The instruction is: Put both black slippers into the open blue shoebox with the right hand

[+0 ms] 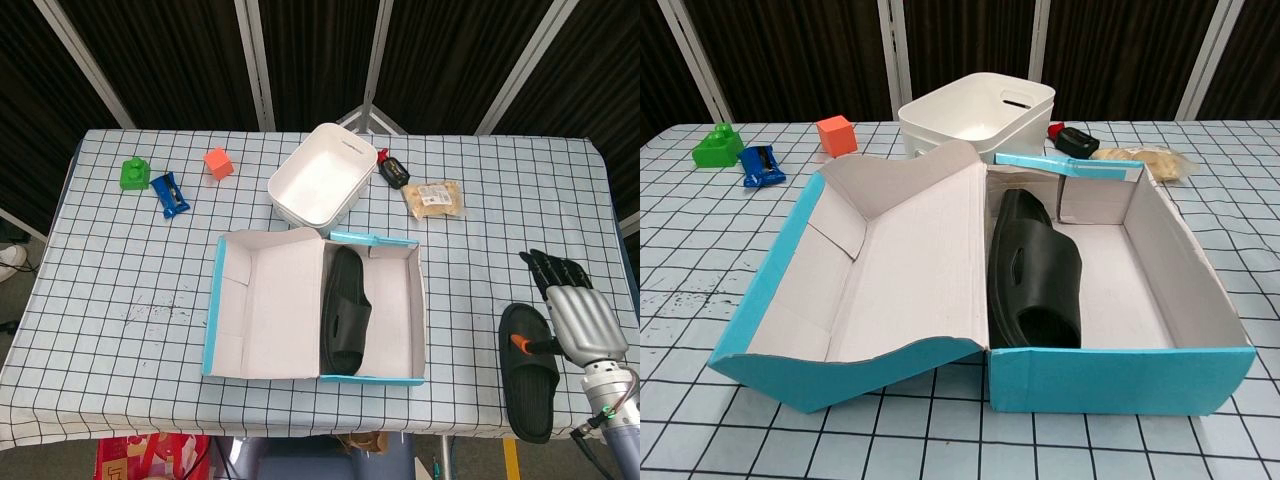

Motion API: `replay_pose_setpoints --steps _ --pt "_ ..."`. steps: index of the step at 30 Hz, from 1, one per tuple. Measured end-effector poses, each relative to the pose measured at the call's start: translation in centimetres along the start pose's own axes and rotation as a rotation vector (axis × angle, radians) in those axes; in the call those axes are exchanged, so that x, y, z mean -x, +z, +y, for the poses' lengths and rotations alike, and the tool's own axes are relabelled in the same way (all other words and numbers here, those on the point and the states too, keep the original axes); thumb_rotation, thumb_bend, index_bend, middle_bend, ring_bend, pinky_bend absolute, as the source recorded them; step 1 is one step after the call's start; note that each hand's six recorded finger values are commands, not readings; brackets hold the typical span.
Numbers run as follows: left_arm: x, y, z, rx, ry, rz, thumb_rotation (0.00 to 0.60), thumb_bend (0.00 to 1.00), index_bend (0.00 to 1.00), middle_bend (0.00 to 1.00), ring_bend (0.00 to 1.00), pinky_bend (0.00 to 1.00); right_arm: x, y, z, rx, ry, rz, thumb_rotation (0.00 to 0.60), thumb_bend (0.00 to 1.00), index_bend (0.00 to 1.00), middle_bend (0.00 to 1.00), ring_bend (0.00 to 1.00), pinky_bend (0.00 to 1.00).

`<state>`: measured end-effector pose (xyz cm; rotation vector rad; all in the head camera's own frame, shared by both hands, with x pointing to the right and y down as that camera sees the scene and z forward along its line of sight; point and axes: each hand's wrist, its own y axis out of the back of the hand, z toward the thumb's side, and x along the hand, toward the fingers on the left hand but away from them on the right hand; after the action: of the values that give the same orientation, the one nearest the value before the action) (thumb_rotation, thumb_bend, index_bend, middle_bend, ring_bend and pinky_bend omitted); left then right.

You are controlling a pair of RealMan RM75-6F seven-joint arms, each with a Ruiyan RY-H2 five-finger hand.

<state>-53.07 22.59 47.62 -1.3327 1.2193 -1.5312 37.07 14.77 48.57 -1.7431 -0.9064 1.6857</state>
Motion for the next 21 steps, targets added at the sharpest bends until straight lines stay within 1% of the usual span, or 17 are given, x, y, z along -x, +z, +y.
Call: replay_pose_setpoints --steps 1,2,5,8,11,15,21 --pt "0.0 -0.1 0.0 -0.004 0.003 0.006 0.6 0.37 0.03 0.0 0.0 0.03 0.0 -0.8 -0.2 -0.019 0.023 -0.015 0.6 0.18 0.0 0.06 0.05 0.05" --pt "-0.1 -0.2 0.0 -0.009 0.006 0.01 0.6 0.37 0.03 0.0 0.0 0.03 0.1 -2.0 -0.6 -0.047 0.061 -0.039 0.6 0.18 0.0 0.06 0.05 0.05" --pt "-0.3 -0.3 0.0 -0.023 0.014 0.02 0.6 0.37 0.03 0.0 0.0 0.03 0.3 -3.7 -1.4 -0.08 0.128 -0.073 0.6 0.18 0.0 0.06 0.05 0.05" --pt "-0.5 -0.2 -0.1 -0.034 0.031 0.019 0.6 0.37 0.03 0.0 0.0 0.03 0.7 -5.3 -2.2 -0.112 0.194 -0.099 0.6 0.18 0.0 0.06 0.05 0.05" --pt "-0.7 -0.2 -0.2 -0.045 0.04 0.027 0.6 0.37 0.03 0.0 0.0 0.03 1.5 -6.1 -2.8 -0.123 0.258 -0.113 0.6 0.18 0.0 0.06 0.05 0.05" --pt "-1.0 -0.3 -0.5 -0.064 0.048 0.047 0.6 0.37 0.03 0.0 0.0 0.03 3.1 -7.1 -3.3 -0.127 0.301 -0.132 0.6 0.18 0.0 0.06 0.05 0.05" --pt "-1.4 -0.2 -0.9 -0.088 0.047 0.055 0.6 0.37 0.03 0.0 0.0 0.03 5.1 -8.2 -5.4 -0.097 0.37 -0.157 0.6 0.18 0.0 0.06 0.05 0.05"
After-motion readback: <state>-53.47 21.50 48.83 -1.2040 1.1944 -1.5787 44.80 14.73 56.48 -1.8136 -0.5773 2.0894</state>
